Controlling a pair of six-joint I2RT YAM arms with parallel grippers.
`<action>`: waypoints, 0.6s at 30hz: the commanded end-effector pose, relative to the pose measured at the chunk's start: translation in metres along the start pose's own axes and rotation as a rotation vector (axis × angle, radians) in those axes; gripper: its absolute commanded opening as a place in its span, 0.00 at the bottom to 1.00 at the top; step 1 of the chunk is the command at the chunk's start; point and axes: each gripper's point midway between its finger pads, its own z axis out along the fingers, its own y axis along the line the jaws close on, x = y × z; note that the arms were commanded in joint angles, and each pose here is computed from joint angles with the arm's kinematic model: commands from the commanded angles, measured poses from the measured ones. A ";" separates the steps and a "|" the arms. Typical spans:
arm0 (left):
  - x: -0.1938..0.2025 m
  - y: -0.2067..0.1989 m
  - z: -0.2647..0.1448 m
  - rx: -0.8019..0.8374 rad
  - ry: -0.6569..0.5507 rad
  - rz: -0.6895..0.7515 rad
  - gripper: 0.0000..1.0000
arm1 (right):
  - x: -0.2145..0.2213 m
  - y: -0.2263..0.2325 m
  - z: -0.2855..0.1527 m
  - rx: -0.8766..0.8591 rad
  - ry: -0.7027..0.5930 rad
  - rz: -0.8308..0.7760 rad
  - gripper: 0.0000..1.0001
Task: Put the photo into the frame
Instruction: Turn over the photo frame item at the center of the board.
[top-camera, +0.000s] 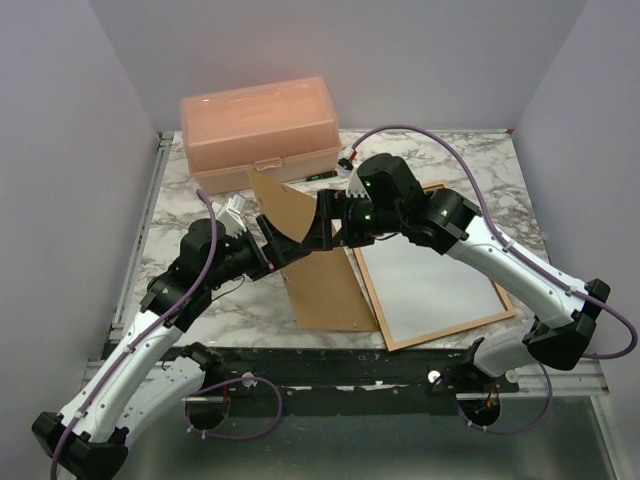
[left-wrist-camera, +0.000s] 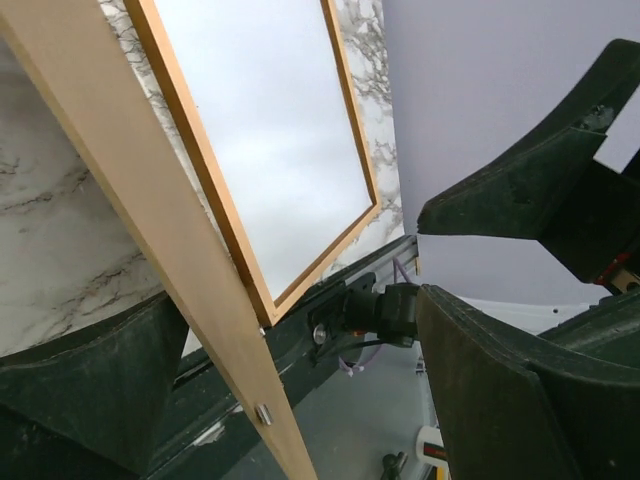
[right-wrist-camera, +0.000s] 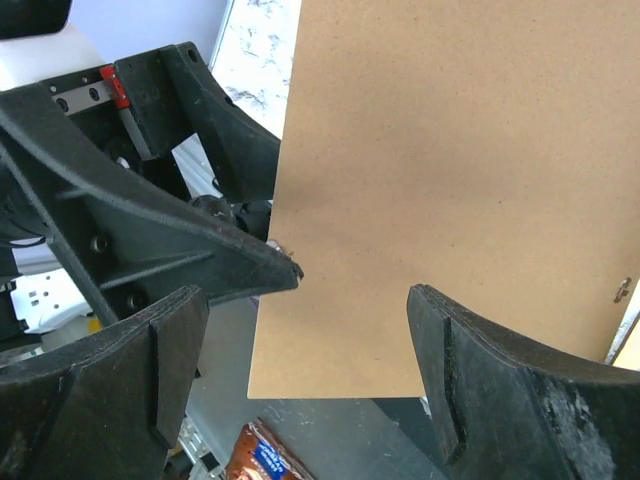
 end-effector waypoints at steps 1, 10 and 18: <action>-0.001 -0.001 0.003 0.006 -0.001 -0.001 0.91 | -0.006 -0.002 -0.008 0.016 -0.059 0.001 0.89; 0.006 0.038 0.019 -0.104 0.003 -0.024 0.80 | 0.000 -0.022 -0.005 0.088 -0.071 0.013 0.88; 0.003 0.065 0.015 -0.259 -0.013 -0.011 0.68 | 0.014 -0.054 0.005 0.202 -0.049 0.018 0.88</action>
